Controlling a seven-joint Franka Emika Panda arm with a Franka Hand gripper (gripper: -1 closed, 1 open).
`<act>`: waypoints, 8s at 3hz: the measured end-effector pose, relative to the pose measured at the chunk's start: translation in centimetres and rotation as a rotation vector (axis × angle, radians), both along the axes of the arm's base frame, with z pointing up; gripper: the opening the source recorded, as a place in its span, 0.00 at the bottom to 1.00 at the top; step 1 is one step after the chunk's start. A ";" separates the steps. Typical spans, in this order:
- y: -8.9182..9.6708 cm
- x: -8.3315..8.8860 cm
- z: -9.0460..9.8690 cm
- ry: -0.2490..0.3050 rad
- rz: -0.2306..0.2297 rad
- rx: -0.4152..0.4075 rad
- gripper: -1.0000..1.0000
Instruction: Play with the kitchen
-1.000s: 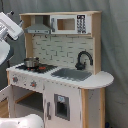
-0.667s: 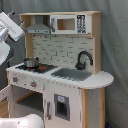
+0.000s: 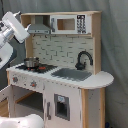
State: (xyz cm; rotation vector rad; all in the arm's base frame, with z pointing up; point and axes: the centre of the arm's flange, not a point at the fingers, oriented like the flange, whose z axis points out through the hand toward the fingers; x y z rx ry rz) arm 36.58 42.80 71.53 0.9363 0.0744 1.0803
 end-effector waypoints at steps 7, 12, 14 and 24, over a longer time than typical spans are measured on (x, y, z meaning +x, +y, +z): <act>-0.2 9.5 -1.1 -0.053 0.136 0.304 0.00; -7.0 16.1 1.0 0.007 0.102 0.657 0.00; -9.9 12.6 2.4 -0.026 -0.031 0.752 0.00; -19.5 2.6 1.6 -0.017 -0.142 0.712 1.00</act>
